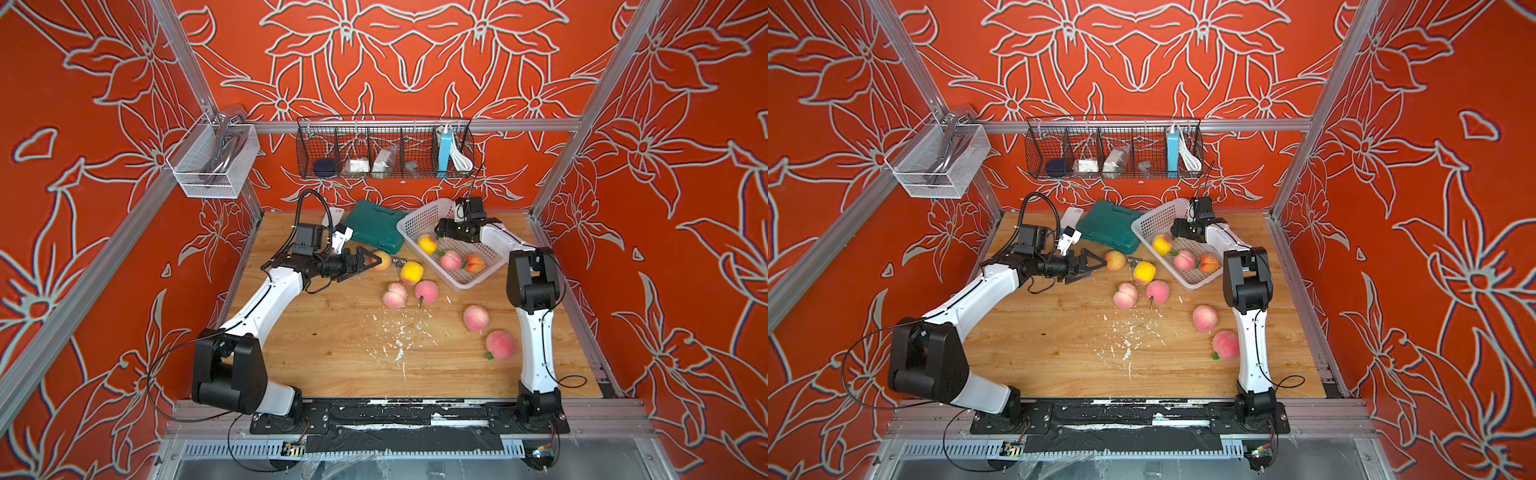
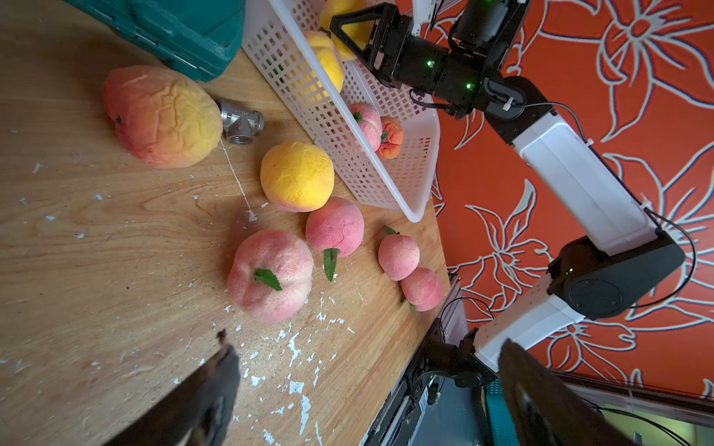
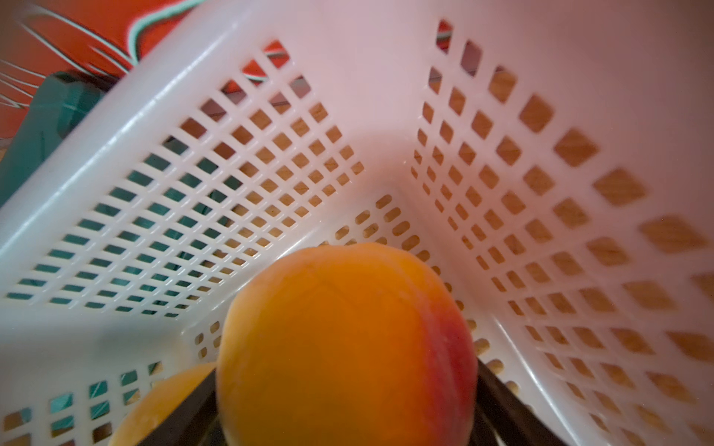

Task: Put the peaches into the basket
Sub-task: Place the peach in the basket.

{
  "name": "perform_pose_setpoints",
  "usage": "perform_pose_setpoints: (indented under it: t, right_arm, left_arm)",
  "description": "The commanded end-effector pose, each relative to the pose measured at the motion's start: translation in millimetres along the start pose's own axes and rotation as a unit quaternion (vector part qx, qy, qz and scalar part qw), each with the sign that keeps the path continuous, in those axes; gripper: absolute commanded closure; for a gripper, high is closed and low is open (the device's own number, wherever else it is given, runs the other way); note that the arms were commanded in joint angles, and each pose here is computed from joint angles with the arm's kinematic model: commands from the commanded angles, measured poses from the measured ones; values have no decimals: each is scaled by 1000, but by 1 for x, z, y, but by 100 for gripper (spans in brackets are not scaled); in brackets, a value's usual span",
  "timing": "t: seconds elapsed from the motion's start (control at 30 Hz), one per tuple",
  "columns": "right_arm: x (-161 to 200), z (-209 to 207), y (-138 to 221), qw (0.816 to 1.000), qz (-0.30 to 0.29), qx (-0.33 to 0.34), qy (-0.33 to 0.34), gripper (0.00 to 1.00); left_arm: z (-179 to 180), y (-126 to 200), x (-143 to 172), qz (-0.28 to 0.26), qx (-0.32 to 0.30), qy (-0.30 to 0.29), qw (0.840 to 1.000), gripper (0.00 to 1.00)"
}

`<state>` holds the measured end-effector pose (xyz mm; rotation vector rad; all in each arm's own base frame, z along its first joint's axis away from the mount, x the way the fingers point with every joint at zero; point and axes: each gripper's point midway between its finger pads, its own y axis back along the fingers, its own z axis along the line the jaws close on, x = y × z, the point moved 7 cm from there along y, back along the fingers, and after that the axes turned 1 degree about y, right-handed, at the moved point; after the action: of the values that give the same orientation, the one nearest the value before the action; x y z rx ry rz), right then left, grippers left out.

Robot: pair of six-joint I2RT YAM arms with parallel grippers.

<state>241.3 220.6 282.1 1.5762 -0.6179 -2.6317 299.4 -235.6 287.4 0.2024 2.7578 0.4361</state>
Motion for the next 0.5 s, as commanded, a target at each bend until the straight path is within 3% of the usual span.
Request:
perform_pose_setpoints:
  t: [0.0, 0.3, 0.47]
  right_arm:
    - [-11, 2, -2, 1000, -15, -6, 12, 9]
    - [-11, 2, -2, 1000, -14, -6, 15, 27]
    - [-10, 0, -3, 1000, -9, 2, 10, 30]
  left_arm:
    - [-11, -7, -1, 15, 34, -12, 999, 32]
    - [-12, -8, -2, 15, 41, -13, 999, 32]
    - [-8, -9, -1, 15, 28, -11, 999, 22]
